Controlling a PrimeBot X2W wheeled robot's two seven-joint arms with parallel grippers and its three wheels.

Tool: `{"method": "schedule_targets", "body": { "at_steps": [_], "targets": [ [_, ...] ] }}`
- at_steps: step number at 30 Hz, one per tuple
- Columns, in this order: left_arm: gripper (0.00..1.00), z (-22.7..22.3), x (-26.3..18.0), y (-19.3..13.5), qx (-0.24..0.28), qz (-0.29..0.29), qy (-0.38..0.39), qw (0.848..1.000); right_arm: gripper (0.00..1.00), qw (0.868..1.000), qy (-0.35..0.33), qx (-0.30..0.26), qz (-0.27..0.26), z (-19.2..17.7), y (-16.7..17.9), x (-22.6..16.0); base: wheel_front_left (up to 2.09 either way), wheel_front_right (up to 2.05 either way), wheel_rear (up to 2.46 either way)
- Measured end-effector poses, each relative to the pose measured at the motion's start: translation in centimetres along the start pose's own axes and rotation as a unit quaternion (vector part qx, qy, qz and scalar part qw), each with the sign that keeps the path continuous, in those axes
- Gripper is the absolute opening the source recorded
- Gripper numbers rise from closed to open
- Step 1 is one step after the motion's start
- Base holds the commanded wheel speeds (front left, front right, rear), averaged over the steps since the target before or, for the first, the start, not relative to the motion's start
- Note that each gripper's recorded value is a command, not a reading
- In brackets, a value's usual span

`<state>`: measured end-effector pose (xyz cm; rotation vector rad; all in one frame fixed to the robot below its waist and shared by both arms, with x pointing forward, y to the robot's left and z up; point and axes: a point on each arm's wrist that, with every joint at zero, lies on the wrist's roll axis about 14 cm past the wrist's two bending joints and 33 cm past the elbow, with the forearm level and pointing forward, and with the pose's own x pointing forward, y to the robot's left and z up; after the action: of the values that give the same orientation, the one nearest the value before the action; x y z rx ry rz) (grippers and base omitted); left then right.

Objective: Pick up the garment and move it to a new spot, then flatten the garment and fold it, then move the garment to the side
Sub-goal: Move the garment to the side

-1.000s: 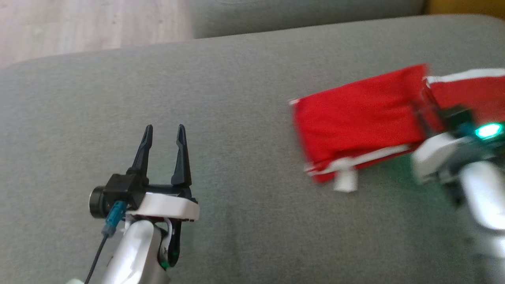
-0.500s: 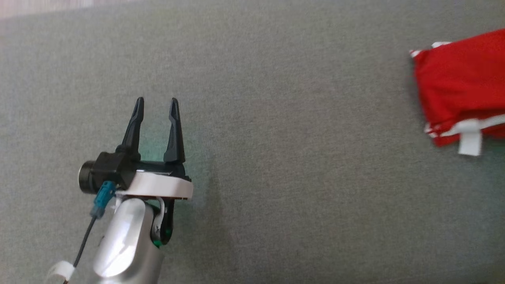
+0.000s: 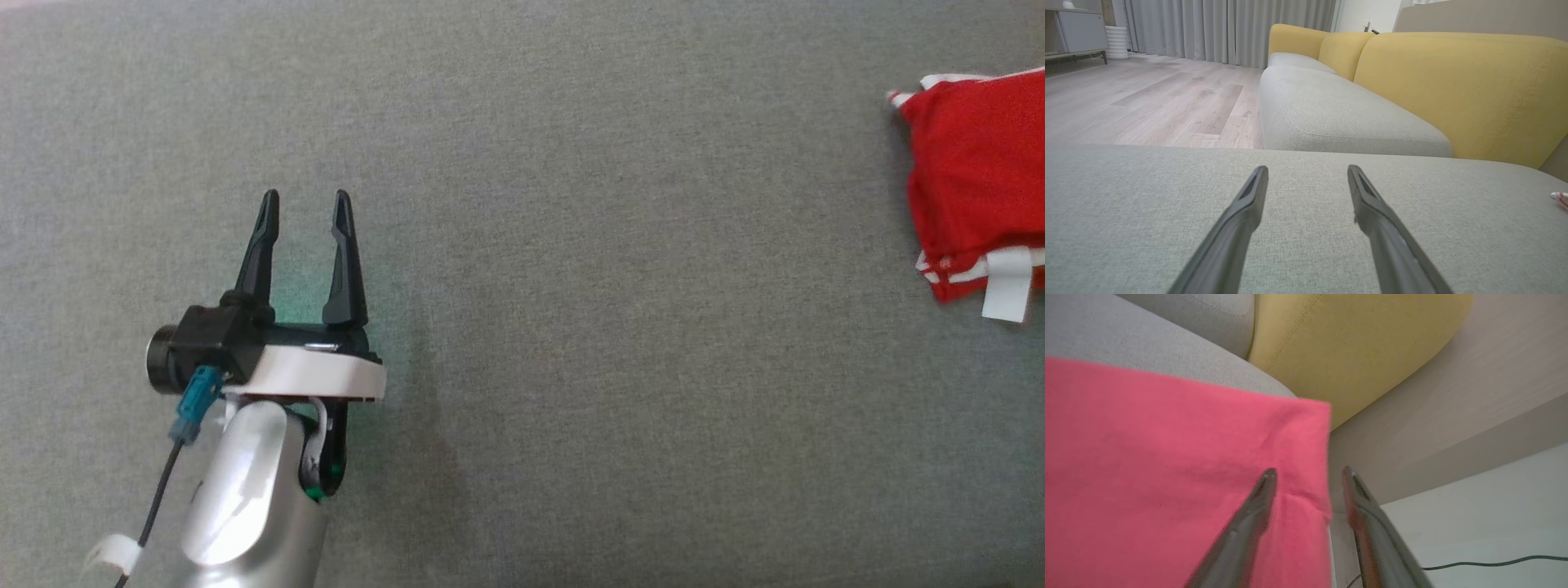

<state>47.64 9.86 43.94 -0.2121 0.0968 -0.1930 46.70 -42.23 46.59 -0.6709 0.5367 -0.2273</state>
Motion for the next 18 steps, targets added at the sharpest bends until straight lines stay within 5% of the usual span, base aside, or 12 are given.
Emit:
{"method": "schedule_targets", "body": {
  "at_steps": [10,18],
  "targets": [
    [1.00,3.2,-0.7,-0.9,0.005,-0.008,-0.036,0.999,1.00,0.989,-0.138,0.047,-0.001,8.4,1.0,-2.9,0.00,0.00,0.00],
    [1.00,6.3,-3.5,-1.3,0.009,-0.003,-0.072,0.997,1.00,0.942,-0.288,0.168,0.037,17.1,3.8,-9.7,0.00,0.00,0.00]
  ]
}}
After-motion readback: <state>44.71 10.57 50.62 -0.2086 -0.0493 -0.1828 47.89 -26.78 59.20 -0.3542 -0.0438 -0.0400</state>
